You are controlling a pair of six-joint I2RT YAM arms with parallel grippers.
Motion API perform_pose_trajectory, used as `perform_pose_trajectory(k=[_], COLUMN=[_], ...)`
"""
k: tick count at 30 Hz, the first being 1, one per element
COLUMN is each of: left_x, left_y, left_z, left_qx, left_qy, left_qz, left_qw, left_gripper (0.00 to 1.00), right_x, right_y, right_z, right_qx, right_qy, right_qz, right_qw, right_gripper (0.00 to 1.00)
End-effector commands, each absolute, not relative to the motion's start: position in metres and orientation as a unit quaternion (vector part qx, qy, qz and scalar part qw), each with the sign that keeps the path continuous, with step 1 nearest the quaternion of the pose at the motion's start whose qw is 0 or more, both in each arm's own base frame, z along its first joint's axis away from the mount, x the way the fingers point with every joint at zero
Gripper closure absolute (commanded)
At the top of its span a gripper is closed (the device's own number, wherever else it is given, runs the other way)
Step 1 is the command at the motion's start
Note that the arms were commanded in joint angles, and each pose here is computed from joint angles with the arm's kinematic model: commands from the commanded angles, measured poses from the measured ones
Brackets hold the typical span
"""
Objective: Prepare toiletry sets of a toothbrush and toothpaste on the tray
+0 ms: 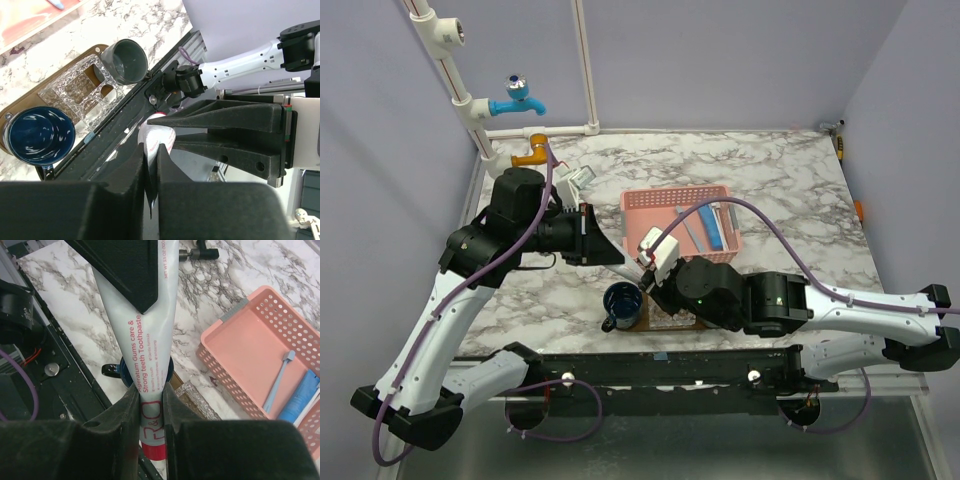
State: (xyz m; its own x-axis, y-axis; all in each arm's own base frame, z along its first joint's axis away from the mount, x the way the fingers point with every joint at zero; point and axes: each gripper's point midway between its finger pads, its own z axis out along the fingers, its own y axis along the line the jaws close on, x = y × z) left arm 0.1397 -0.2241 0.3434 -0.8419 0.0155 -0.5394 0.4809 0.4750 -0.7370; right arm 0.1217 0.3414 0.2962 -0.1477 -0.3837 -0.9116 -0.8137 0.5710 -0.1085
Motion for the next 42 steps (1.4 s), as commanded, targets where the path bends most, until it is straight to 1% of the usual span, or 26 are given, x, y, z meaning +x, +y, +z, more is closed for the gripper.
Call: perform_pose_trajectory(k=[1, 4, 6, 11, 19, 22, 24, 27, 33, 42], left_x=[0.133, 0.131, 0.13, 0.137, 0.144, 0.143, 0.144, 0.142, 0.14, 0.14], left_y=[-0.225, -0.225, -0.225, -0.217, -0.209, -0.21, -0.21, -0.212, -0.215, -0.225], left_z=[0.348, 0.35, 0.351, 0.349, 0.341, 0.339, 0.337, 0.339, 0.341, 0.337], left_qx=[0.163, 0.168, 0.168, 0.158, 0.151, 0.157, 0.163, 0.172, 0.186, 0.203], left_qy=[0.814, 0.809, 0.808, 0.82, 0.835, 0.841, 0.846, 0.851, 0.856, 0.865], left_qz=[-0.505, -0.511, -0.511, -0.482, -0.446, -0.429, -0.411, -0.389, -0.35, -0.305], left_qw=[0.236, 0.238, 0.24, 0.266, 0.285, 0.29, 0.298, 0.307, 0.331, 0.344], left_gripper=[1.0, 1.0, 1.0, 1.0, 1.0, 1.0, 1.0, 1.0, 1.0, 1.0], right_x=[0.126, 0.127, 0.129, 0.131, 0.131, 0.139, 0.148, 0.168, 0.217, 0.256], right_y=[0.345, 0.344, 0.342, 0.332, 0.309, 0.3, 0.293, 0.283, 0.253, 0.213], right_z=[0.313, 0.309, 0.307, 0.306, 0.32, 0.32, 0.316, 0.309, 0.286, 0.254], right_qx=[-0.385, -0.381, -0.376, -0.359, -0.315, -0.286, -0.261, -0.222, -0.149, -0.063], right_qy=[0.72, 0.723, 0.726, 0.731, 0.738, 0.75, 0.763, 0.787, 0.83, 0.869], right_qz=[0.222, 0.219, 0.215, 0.215, 0.236, 0.215, 0.184, 0.151, 0.138, 0.104], right_qw=[0.533, 0.533, 0.534, 0.539, 0.548, 0.557, 0.562, 0.555, 0.519, 0.48], right_gripper=[0.77, 0.64, 0.57, 0.49, 0.45, 0.4, 0.38, 0.39, 0.39, 0.39])
